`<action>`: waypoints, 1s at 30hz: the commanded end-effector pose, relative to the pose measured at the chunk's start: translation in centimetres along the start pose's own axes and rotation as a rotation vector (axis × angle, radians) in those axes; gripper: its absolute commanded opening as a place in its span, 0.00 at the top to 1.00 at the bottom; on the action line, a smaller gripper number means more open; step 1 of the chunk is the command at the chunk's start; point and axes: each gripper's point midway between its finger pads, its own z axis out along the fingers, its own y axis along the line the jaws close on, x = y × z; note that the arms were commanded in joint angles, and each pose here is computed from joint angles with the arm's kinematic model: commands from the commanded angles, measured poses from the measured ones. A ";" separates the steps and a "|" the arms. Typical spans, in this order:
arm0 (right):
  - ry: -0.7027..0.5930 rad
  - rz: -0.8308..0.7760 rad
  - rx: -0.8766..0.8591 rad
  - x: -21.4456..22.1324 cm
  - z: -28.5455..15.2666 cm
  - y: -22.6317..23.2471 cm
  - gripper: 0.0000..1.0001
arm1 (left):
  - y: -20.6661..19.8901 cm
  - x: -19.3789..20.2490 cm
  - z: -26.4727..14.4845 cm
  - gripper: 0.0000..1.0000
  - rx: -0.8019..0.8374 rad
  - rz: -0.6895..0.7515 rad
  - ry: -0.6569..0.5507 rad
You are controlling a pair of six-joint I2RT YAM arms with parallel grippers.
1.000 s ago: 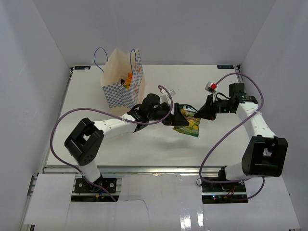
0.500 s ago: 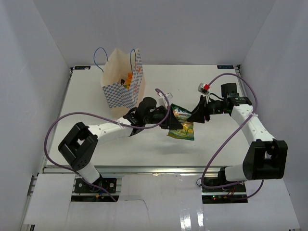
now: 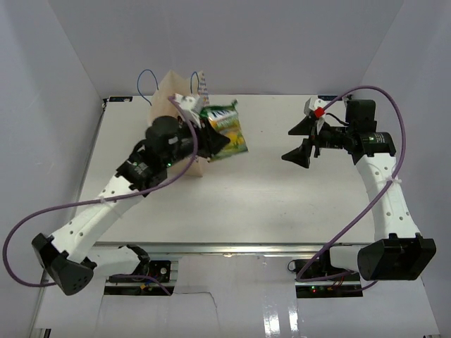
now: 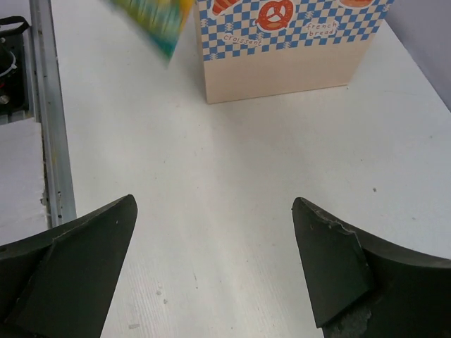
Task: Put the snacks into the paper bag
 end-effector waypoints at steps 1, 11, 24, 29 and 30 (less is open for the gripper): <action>0.022 0.005 0.039 0.8 -0.2 -1.0 0.03 | 4.1 -9.8 -5.7 0.98 -0.240 0.104 -0.254; 0.072 0.067 0.069 4.3 -0.2 -0.4 0.03 | 13.2 -21.9 -7.7 1.00 -0.442 0.185 -0.390; 0.141 0.144 0.139 7.0 -0.9 -0.7 0.03 | 20.4 -17.3 -1.5 0.44 -0.461 0.144 -0.186; 0.199 0.200 0.278 7.7 -1.8 -2.7 0.02 | 16.8 -19.7 -3.6 0.14 -0.397 0.178 -0.271; 0.208 0.213 0.318 7.7 -2.1 -3.3 0.06 | 16.0 -20.0 -4.1 0.14 -0.382 0.184 -0.281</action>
